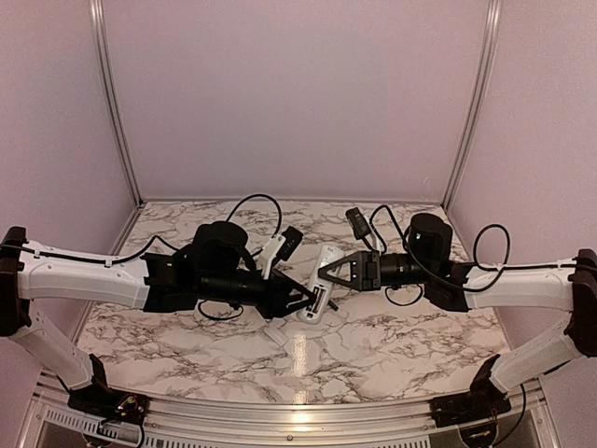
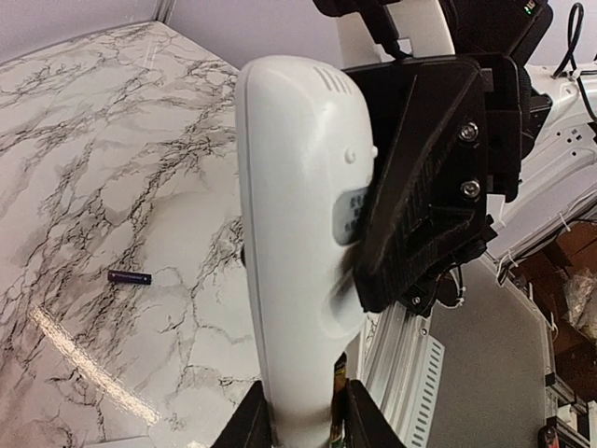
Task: Load the batteries into the remote control
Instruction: Adjust the remote control.
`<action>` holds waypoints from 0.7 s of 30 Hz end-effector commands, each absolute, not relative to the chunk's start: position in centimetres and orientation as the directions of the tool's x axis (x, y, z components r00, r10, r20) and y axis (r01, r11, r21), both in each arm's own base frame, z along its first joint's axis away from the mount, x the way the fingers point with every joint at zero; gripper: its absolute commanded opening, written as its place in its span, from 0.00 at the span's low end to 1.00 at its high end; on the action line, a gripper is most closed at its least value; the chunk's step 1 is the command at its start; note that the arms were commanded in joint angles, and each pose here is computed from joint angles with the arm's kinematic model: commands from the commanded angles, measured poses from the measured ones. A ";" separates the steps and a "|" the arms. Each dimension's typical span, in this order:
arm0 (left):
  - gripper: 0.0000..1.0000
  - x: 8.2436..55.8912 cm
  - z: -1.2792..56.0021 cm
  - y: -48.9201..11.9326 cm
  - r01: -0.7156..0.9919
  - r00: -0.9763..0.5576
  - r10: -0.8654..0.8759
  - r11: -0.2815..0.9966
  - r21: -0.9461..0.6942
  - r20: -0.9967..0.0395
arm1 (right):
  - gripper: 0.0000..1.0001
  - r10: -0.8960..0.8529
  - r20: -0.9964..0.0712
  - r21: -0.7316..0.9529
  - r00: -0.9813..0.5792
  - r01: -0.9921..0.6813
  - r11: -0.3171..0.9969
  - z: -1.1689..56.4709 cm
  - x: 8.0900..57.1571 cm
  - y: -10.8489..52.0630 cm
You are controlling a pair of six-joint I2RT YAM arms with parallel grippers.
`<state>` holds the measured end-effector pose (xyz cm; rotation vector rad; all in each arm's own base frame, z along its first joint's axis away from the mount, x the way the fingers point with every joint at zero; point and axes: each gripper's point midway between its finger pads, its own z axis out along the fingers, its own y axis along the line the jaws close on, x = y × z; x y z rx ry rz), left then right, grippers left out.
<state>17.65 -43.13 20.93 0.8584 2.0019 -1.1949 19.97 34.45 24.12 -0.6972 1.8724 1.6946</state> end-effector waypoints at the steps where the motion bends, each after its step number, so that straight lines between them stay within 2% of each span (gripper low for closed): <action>1: 0.12 16.4 22.7 -44.2 0.828 -0.548 0.201 0.265 -0.494 -0.812 | 0.34 -0.004 -0.723 0.691 -0.691 -0.723 0.023 27.6 19.7 34.5; 3: 0.12 16.0 23.2 -44.4 0.832 -0.547 0.195 0.232 -0.504 -0.814 | 0.38 -0.005 -0.727 0.687 -0.687 -0.727 0.007 27.8 19.5 34.5; 5: 0.12 15.8 23.5 -44.5 0.834 -0.546 0.192 0.213 -0.509 -0.815 | 0.38 -0.002 -0.728 0.686 -0.686 -0.728 -0.005 28.1 19.4 34.5; 14: 0.09 16.0 23.5 -44.5 0.821 -0.566 0.169 0.206 -0.533 -0.807 | 0.07 0.007 -0.706 0.708 -0.709 -0.705 -0.033 28.2 19.2 34.5; 17: 0.29 16.6 23.6 -44.2 0.813 -0.574 0.150 0.221 -0.539 -0.805 | 0.00 0.010 -0.702 0.711 -0.712 -0.702 -0.041 28.3 19.1 34.4; 19: 0.46 16.9 23.7 -44.0 0.811 -0.574 0.140 0.233 -0.536 -0.807 | 0.00 0.013 -0.701 0.712 -0.713 -0.701 -0.039 28.3 19.2 34.4; 21: 0.57 17.0 23.8 -43.7 0.815 -0.566 0.141 0.240 -0.526 -0.812 | 0.00 0.014 -0.699 0.714 -0.715 -0.699 -0.033 28.3 19.3 34.2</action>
